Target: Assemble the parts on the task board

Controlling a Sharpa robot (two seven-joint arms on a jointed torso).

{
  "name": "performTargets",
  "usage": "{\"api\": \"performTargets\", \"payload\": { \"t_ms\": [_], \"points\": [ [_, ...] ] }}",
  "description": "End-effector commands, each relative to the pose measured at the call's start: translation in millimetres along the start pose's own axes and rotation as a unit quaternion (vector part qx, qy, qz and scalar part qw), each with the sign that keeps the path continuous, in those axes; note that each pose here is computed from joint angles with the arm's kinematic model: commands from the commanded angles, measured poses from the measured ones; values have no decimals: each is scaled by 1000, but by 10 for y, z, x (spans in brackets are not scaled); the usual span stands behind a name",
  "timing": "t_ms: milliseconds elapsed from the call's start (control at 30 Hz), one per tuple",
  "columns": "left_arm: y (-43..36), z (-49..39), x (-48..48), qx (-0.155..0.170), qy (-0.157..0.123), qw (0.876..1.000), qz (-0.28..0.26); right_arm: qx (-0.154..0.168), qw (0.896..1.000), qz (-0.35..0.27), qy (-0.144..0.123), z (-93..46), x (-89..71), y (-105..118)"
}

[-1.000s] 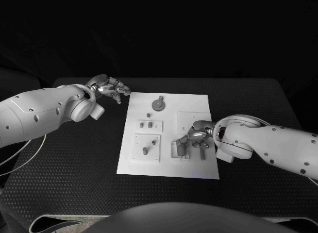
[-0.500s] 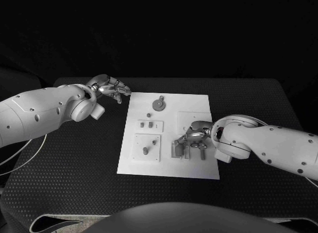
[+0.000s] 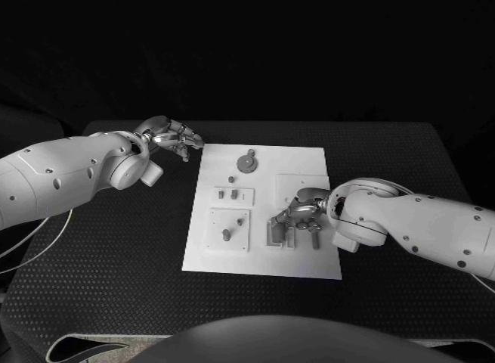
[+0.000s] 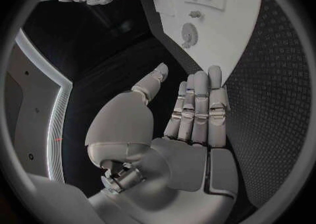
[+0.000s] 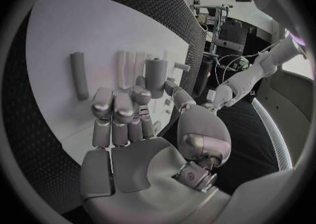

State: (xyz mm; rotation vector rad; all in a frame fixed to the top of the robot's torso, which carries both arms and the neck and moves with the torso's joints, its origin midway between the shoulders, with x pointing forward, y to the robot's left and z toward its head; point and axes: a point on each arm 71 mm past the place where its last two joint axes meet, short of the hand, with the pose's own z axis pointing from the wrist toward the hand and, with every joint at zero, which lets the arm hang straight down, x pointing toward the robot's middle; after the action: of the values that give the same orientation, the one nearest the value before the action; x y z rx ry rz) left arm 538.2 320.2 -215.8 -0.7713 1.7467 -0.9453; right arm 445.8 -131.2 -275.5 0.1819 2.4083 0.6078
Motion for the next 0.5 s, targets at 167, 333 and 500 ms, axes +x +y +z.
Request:
{"api": "performTargets", "payload": {
  "t_ms": [167, 333, 500],
  "points": [
    [-13, 1, 13, 4, 7, 1000, 0, 4, 1000, -10, 22, -7, 49, -1],
    [-13, 1, 12, 3, 7, 1000, 0, 2, 1000, -12, 26, -10, 58, 6],
    [-13, 1, 12, 4, 6, 1000, 0, 1, 1000, -13, 28, -13, 69, 17]
  ]
}}
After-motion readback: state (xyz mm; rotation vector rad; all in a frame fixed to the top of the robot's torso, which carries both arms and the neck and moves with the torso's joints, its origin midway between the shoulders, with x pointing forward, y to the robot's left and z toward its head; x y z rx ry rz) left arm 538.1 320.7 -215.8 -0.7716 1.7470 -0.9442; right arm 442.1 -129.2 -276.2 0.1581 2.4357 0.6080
